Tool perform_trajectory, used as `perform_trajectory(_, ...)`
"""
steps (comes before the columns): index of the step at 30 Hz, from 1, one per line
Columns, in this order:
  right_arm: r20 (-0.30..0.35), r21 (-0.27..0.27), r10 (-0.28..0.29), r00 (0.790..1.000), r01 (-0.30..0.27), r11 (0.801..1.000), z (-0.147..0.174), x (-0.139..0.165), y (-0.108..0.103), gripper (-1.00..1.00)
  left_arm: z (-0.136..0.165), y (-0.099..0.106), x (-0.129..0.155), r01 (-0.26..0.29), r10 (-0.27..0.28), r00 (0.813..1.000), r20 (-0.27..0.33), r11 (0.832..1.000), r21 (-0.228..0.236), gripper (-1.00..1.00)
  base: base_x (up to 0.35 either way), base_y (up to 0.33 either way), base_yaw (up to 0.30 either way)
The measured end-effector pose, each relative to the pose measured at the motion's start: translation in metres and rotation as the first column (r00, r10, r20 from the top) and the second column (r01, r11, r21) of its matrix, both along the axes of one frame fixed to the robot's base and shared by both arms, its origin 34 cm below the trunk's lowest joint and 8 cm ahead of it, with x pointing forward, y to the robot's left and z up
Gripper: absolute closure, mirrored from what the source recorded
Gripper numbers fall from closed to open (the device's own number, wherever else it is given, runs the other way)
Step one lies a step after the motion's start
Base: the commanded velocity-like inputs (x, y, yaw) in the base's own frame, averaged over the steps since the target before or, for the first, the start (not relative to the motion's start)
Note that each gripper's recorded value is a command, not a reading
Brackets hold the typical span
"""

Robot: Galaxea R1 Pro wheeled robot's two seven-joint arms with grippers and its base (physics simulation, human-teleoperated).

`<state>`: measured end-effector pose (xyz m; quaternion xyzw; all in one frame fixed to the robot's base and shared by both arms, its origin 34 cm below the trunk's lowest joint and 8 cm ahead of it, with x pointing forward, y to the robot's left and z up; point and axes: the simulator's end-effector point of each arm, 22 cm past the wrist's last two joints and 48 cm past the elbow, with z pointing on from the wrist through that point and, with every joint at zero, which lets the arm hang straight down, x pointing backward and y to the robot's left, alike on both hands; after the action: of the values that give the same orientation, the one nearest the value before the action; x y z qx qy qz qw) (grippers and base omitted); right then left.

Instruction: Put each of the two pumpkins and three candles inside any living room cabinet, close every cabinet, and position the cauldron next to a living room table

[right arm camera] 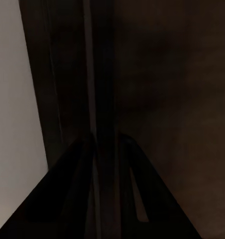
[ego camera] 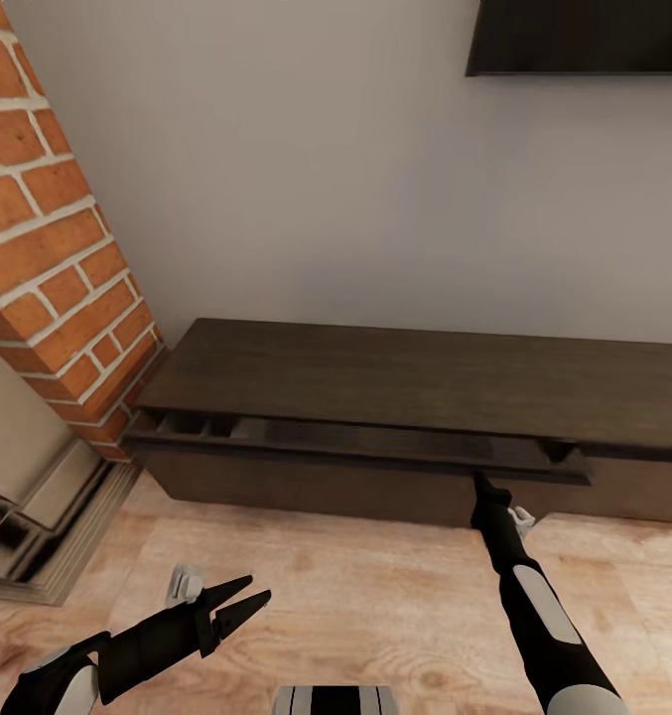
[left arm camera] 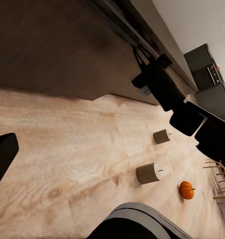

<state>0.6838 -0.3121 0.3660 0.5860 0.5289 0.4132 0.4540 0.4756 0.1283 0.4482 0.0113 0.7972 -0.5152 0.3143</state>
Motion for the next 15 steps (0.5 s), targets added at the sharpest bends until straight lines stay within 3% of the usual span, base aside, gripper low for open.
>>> perform_trajectory(15, 0.0, 0.001, 0.014, 1.0, -0.014, 1.0, 0.0, 0.0008, 0.006, 1.0, 0.0001, 0.0, 0.0, 0.0, 0.0, 1.0, 0.0, 1.0, 0.0, -1.0, -0.217, 0.0, 0.0)
